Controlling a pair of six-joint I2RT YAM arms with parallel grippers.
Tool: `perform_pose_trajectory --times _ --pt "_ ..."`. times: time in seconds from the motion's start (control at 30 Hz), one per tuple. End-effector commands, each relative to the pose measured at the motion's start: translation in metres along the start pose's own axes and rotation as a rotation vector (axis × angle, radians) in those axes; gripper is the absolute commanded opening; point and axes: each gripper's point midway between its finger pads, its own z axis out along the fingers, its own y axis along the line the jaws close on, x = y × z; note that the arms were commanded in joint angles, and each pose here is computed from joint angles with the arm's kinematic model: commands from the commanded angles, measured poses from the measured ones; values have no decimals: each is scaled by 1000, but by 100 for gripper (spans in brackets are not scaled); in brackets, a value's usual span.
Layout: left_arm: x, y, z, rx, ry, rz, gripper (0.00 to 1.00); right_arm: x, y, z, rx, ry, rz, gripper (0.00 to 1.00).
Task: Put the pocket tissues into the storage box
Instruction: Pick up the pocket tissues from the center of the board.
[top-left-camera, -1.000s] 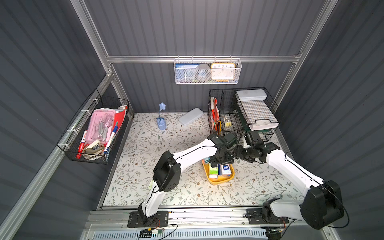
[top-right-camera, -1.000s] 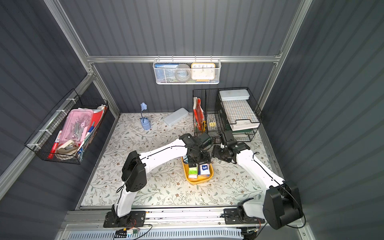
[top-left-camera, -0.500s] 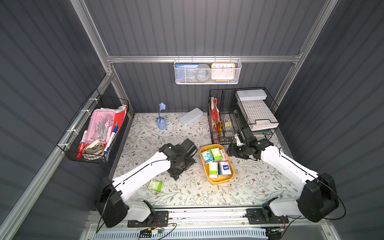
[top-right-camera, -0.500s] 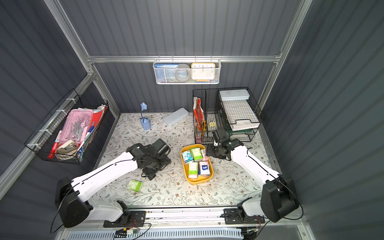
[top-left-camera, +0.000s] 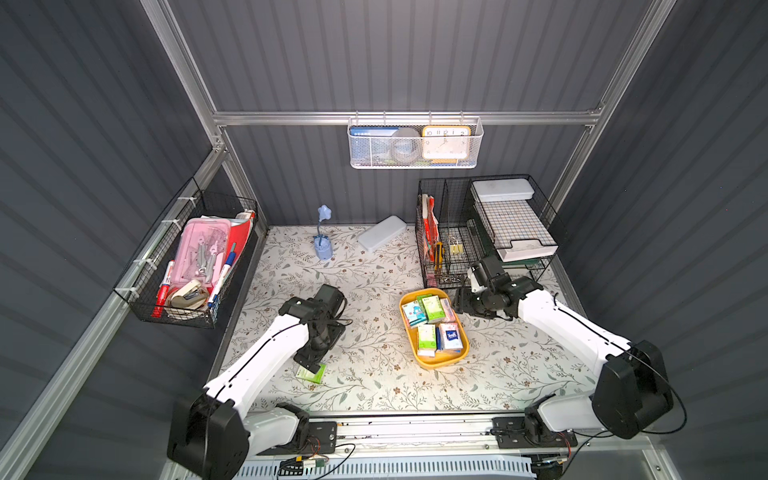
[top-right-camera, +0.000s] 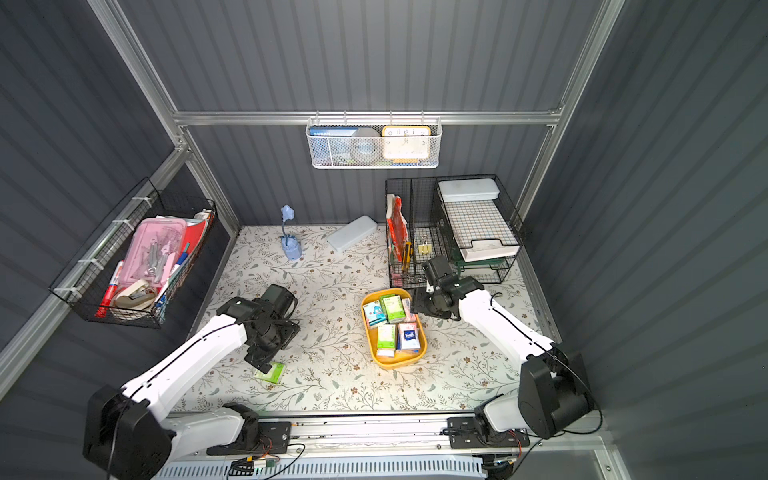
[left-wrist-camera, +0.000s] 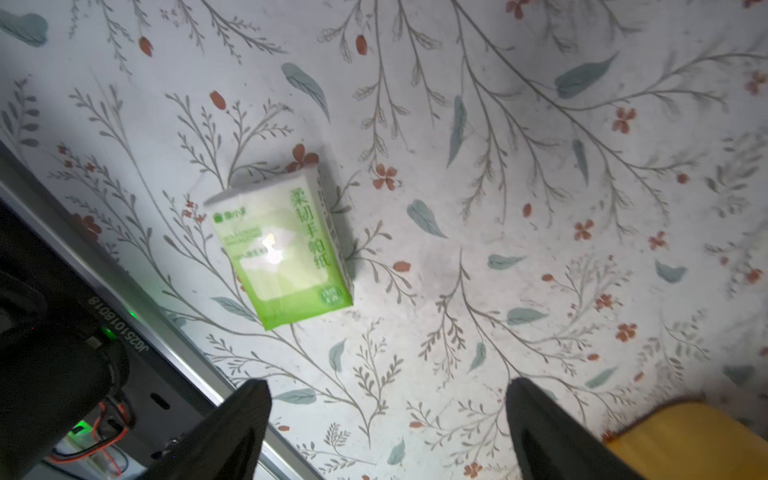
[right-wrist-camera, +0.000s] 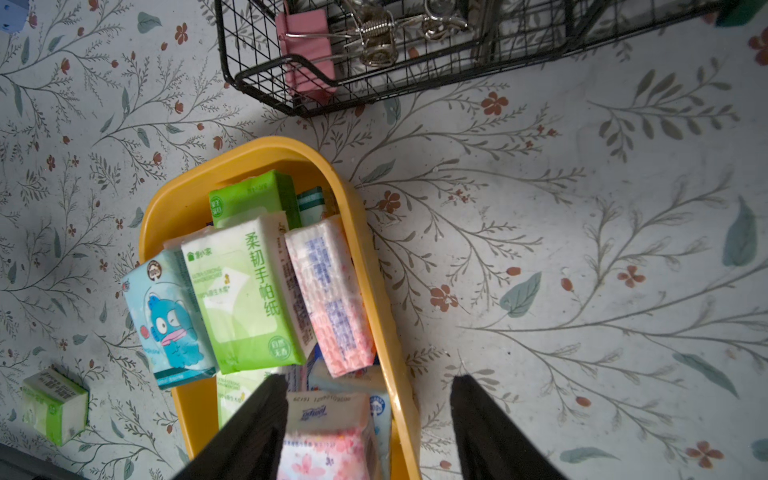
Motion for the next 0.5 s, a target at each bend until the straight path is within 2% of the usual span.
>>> perform_pose_trajectory --times 0.0,0.1,0.23,0.47 --pt "-11 5 2 -41 -5 69 94 -6 1 -9 11 -26 -19 67" --pt "-17 18 13 -83 21 40 95 -6 -1 -9 22 -29 -21 67" --pt "-10 31 27 -128 71 29 96 -4 -1 -6 18 -20 -17 67" --pt "-4 45 44 -156 80 -25 98 -1 -3 -5 24 -16 -17 67"
